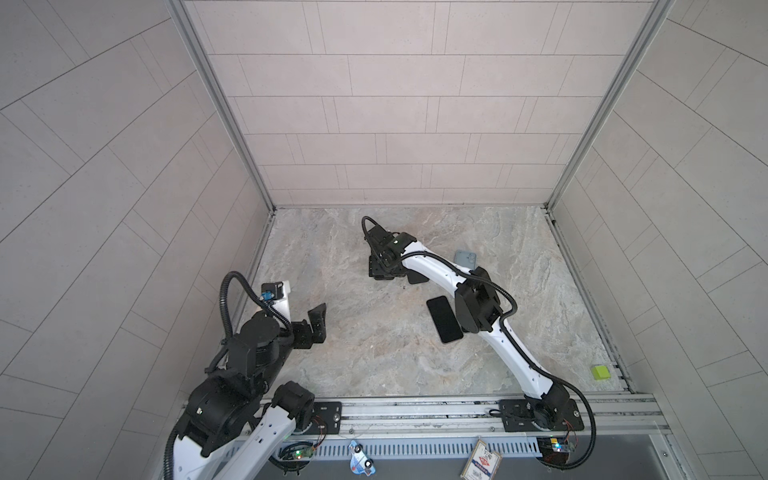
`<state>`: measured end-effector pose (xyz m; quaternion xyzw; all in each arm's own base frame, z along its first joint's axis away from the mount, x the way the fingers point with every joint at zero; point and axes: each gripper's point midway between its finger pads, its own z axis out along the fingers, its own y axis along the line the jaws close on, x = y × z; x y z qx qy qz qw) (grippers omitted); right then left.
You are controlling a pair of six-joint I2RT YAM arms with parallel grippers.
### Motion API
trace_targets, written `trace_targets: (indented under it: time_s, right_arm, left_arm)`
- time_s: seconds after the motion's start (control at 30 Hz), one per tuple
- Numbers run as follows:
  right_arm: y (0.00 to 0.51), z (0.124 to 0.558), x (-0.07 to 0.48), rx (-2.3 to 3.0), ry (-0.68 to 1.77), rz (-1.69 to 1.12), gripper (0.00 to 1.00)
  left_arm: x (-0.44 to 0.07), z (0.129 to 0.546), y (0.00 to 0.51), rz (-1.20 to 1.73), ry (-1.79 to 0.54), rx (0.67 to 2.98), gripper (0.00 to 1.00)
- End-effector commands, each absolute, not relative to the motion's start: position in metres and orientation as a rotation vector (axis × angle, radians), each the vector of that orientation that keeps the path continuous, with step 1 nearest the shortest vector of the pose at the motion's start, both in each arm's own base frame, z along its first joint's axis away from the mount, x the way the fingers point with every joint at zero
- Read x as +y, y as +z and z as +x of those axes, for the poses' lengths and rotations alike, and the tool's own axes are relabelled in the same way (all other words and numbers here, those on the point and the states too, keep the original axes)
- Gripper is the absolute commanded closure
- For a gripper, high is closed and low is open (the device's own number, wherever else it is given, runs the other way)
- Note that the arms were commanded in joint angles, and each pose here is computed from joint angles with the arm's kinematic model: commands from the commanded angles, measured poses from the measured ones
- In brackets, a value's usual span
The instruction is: Put the phone into the phone case
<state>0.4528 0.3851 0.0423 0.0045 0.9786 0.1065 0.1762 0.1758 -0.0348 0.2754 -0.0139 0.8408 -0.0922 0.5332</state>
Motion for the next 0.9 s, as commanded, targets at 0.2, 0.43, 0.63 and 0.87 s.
trace_targets:
  time_s: [0.2, 0.43, 0.63, 0.87]
  right_arm:
    - [0.051, 0.459, 0.389, 2.756, 0.334, -0.005, 0.0]
    - [0.105, 0.469, 0.378, 2.674, 0.367, -0.029, 0.01]
    - [0.118, 0.474, 0.33, 2.677, 0.243, 0.015, 0.06]
    - [0.093, 0.47, 0.273, 2.716, 0.154, 0.093, 0.25]
  left_arm:
    - [-0.032, 0.178, 0.272, -0.04, -0.191, 2.016, 0.0]
    - [-0.032, 0.178, 0.272, -0.041, -0.189, 2.016, 0.0]
    - [-0.032, 0.178, 0.271, -0.042, -0.189, 2.017, 0.0]
    - [-0.031, 0.179, 0.271, -0.044, -0.186, 2.015, 0.0]
